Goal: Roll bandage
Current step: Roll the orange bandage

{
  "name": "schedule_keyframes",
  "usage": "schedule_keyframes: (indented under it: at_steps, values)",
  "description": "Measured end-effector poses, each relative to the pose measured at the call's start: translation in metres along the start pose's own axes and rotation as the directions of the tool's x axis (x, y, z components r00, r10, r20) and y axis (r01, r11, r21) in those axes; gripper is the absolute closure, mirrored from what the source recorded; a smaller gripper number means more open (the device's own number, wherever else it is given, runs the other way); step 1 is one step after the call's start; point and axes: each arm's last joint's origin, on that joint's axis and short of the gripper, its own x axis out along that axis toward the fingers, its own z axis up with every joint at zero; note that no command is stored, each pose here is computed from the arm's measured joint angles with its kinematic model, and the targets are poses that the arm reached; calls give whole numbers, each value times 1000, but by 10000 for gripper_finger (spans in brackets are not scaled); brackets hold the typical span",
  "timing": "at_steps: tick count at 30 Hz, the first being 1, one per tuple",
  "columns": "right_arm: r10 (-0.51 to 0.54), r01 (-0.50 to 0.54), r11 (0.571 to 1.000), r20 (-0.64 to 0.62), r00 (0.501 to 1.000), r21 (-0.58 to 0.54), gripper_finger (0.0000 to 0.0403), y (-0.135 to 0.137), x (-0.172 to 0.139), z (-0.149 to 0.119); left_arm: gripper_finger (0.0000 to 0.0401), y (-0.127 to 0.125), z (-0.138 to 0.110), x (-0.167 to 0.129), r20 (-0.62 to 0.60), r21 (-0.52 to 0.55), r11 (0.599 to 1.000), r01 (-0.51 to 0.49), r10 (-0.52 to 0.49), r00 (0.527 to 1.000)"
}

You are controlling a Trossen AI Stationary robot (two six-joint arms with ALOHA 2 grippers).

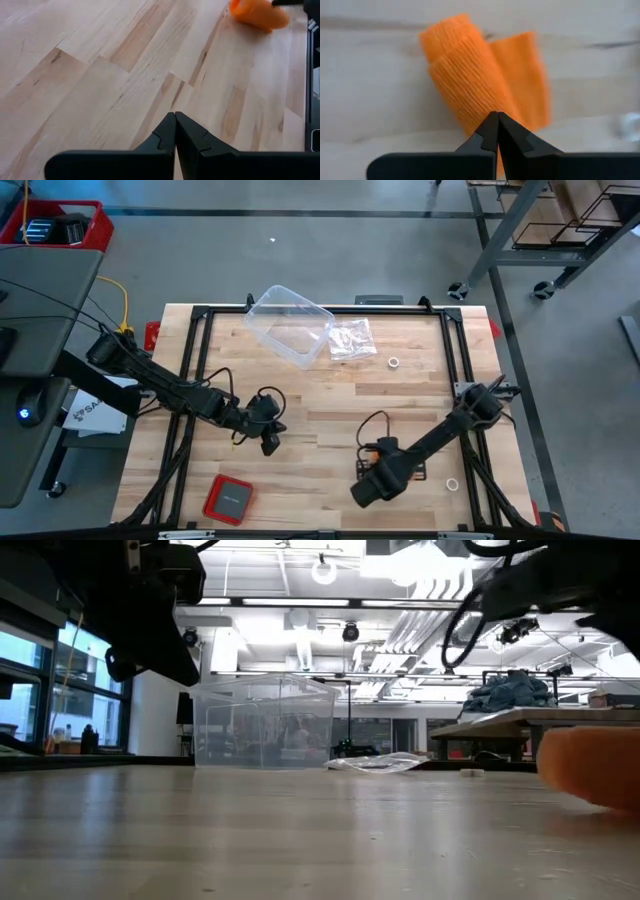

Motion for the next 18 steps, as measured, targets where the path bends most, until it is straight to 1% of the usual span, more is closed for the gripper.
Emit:
schedule_keyframes:
  at_steps: [3, 6, 9, 11, 12, 13, 14, 15, 17, 18]
  values:
    - [-72, 74, 997, 41, 997, -25, 403, -10, -6, 7, 401, 0, 0, 0, 1, 0, 1000, -1, 1, 1000]
    - [-155, 161, 985, 92, 984, -65, 403, -18, -10, 16, 401, 0, 0, 0, 1, 0, 1000, -1, 1, 1000]
    - [-231, 241, 960, 79, 970, -141, 403, -23, 1, 21, 401, 0, 0, 0, 2, 0, 1000, 0, 0, 1000]
    - [-287, 292, 946, 58, 956, -138, 403, -30, 8, 22, 401, 0, 0, 0, 0, -1, 1000, 1, -1, 1000]
    - [-275, 279, 951, 43, 960, -137, 403, -33, 9, 21, 401, 0, 0, 0, -1, -3, 1000, 2, -2, 1000]
    - [-231, 232, 963, 22, 973, -138, 403, -36, 7, 20, 401, 0, 0, 0, -4, -10, 1000, 3, -3, 1000]
    - [-158, 156, 977, 4, 988, -147, 403, -37, 2, 18, 401, 0, 0, 0, -6, -19, 1000, 2, -2, 1000]
    - [-106, 105, 986, -2, 994, -131, 403, -40, -1, 16, 401, 0, 0, 0, -8, -25, 1000, 1, -1, 1000]
    - [-91, 92, 995, 27, 995, -46, 403, -48, -2, 15, 401, 0, -1, 0, -9, -33, 999, 0, 0, 1000]
    - [-104, 105, 994, 34, 994, -35, 403, -52, -2, 15, 401, 0, -1, 0, -10, -39, 999, 0, 0, 1000]
